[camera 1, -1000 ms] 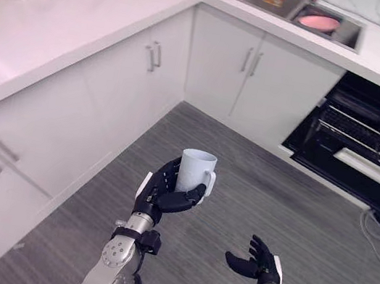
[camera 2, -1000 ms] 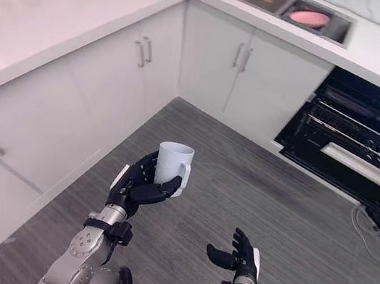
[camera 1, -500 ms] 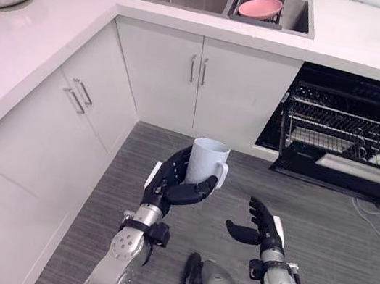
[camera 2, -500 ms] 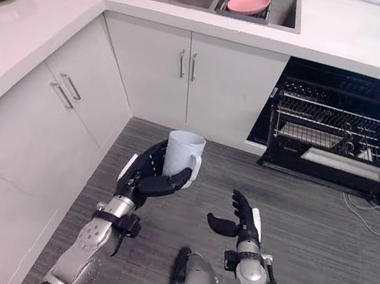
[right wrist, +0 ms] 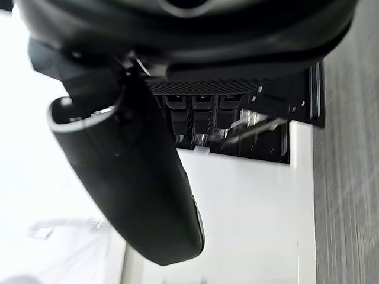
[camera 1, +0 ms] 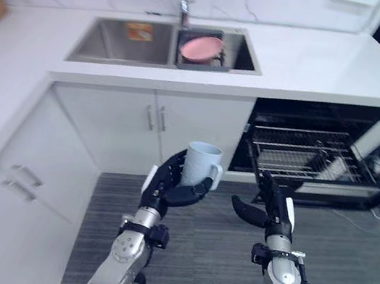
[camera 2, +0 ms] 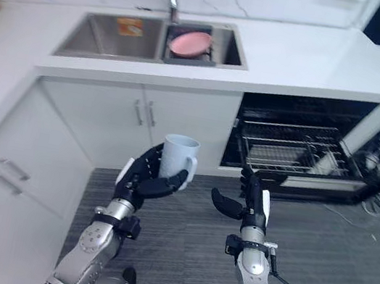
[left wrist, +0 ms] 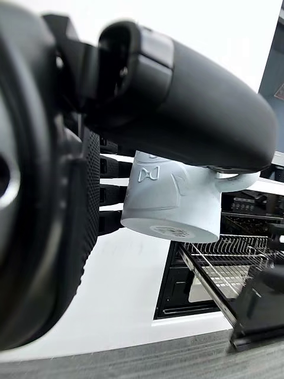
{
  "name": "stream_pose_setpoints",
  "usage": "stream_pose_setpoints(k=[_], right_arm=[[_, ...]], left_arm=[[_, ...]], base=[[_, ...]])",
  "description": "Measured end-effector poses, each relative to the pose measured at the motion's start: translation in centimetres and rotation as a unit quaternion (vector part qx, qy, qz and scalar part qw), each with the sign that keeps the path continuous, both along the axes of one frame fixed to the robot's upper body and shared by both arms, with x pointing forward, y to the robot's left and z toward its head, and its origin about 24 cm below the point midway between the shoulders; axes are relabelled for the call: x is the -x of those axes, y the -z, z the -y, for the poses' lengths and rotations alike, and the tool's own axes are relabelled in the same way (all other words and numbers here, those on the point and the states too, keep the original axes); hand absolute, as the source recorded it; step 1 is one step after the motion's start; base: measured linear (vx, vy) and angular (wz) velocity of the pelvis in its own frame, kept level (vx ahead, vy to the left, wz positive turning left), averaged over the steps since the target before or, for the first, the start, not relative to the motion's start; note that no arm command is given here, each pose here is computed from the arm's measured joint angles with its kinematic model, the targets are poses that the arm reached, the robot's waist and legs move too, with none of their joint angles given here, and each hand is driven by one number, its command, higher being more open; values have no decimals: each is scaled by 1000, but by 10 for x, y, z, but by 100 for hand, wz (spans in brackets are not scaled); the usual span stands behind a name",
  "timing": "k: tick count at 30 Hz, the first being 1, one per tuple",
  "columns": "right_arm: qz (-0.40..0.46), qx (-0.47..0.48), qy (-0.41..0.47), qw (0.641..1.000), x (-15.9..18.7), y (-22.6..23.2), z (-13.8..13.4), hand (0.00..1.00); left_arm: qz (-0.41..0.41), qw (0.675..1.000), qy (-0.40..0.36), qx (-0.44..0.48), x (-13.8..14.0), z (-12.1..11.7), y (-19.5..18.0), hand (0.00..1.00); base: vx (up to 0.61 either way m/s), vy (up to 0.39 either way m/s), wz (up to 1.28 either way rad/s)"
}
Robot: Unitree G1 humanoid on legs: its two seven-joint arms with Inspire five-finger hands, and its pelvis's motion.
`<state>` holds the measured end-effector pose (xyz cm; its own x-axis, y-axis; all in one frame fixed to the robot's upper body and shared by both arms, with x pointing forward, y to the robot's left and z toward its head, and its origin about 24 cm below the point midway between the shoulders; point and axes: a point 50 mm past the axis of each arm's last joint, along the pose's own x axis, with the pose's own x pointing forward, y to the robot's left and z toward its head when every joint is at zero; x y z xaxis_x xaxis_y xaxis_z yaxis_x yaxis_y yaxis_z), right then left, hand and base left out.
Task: Walk over to the sink, pick up the cup, carry it to the dishwasher, place the cup inside the dishwasher, then close the dishwasher door
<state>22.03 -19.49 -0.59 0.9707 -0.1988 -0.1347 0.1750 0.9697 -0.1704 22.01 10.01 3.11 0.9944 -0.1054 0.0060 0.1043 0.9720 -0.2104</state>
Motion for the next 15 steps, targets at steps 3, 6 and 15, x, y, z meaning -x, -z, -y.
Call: stream_pose_setpoints(k=[3, 6, 15], right_arm=[[10, -9, -16, 1000, -6, -4, -10, 90], [31, -17, -65, 997, -16, -12, -32, 90], [60, -13, -74, 995, -25, -25, -20, 90]], left_arm=[[1, 1000, -11, -16, -2, -9, 0, 30], [26, 999, -34, -22, -3, -16, -10, 30], [30, 998, -58, -17, -19, -20, -9, 30]], base=[[338, 206, -91], [298, 96, -64], [388, -65, -47]])
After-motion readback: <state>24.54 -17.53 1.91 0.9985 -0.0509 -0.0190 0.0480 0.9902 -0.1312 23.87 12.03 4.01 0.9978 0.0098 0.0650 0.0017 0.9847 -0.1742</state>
